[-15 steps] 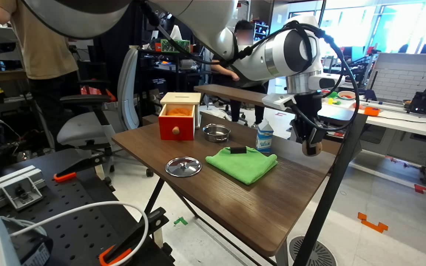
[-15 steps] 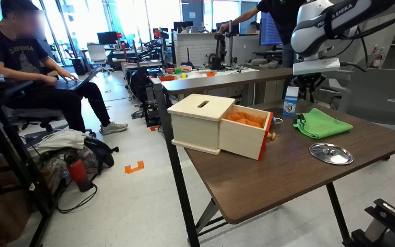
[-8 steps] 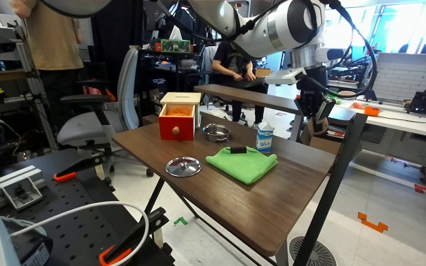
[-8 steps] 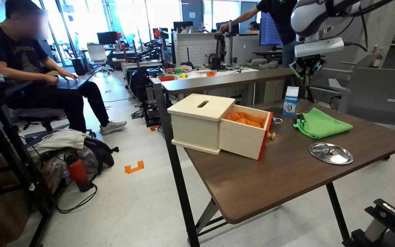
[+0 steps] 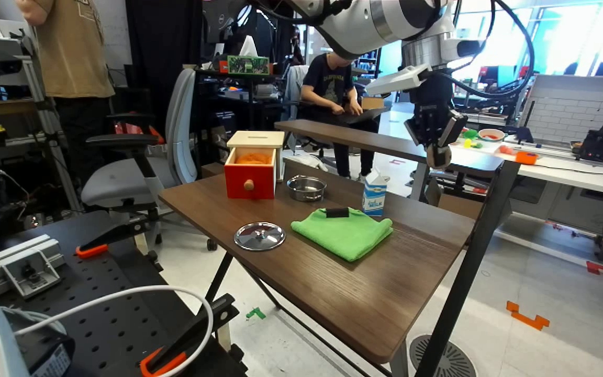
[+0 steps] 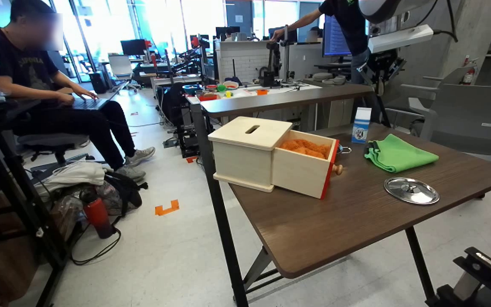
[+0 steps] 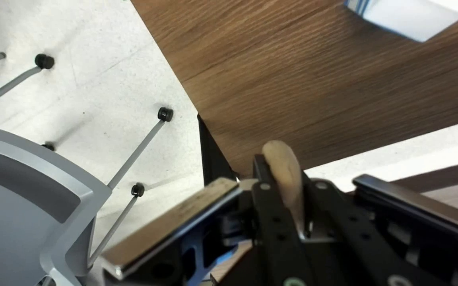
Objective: Put the brown circular object in the drawer
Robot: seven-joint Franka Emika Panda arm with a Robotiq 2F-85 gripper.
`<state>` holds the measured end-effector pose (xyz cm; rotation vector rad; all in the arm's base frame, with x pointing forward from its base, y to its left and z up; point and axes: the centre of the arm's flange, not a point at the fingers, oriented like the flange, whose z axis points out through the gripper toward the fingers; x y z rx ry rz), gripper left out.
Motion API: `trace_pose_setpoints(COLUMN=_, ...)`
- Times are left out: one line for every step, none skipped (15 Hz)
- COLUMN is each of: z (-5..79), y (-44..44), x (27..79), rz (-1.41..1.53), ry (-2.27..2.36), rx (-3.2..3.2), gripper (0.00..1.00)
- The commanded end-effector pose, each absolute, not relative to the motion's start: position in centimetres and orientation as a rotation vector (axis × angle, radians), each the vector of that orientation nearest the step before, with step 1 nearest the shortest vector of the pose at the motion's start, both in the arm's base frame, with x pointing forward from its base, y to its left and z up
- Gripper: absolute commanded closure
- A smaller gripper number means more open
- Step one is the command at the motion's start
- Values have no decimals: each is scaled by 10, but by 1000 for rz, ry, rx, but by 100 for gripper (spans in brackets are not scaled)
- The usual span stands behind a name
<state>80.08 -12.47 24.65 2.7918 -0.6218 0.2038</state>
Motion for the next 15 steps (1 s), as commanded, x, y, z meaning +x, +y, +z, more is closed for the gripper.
trace_pose_setpoints(z=258, y=-87, x=731, rz=161, ry=-534, rx=2822, gripper=97)
trace_pose_setpoints(z=258, y=-77, x=729, rz=162, ry=-521, rx=2832, gripper=97)
trace_pose_setpoints(z=260, y=-65, x=727, rz=166, ry=-506, rx=2839, gripper=97)
trace_pose_setpoints(z=261, y=-53, x=725, rz=172, ry=-488, rx=2851, gripper=97)
trace_pose_setpoints(z=262, y=-40, x=723, rz=180, ry=-464, rx=2863, gripper=97)
trace_pose_setpoints(z=264, y=-28, x=720, rz=186, ry=-444, rx=2871, gripper=97)
trace_pose_setpoints(z=265, y=-15, x=716, rz=185, ry=-417, rx=2878, gripper=97)
trace_pose_setpoints(z=265, y=-2, x=711, rz=188, ry=-391, rx=2886, gripper=97)
trace_pose_setpoints(z=265, y=11, x=705, rz=190, ry=-361, rx=2890, gripper=97)
trace_pose_setpoints(z=265, y=23, x=699, rz=196, ry=-332, rx=2889, gripper=97)
trace_pose_setpoints(z=265, y=35, x=692, rz=208, ry=-306, rx=2885, gripper=97)
trace_pose_setpoints(z=265, y=47, x=684, rz=218, ry=-270, rx=2877, gripper=97)
trace_pose_setpoints(z=265, y=59, x=676, rz=235, ry=-239, rx=2871, gripper=97)
trace_pose_setpoints(z=265, y=70, x=668, rz=252, ry=-209, rx=2865, gripper=97)
trace_pose_setpoints(z=265, y=82, x=659, rz=275, ry=-176, rx=2861, gripper=97)
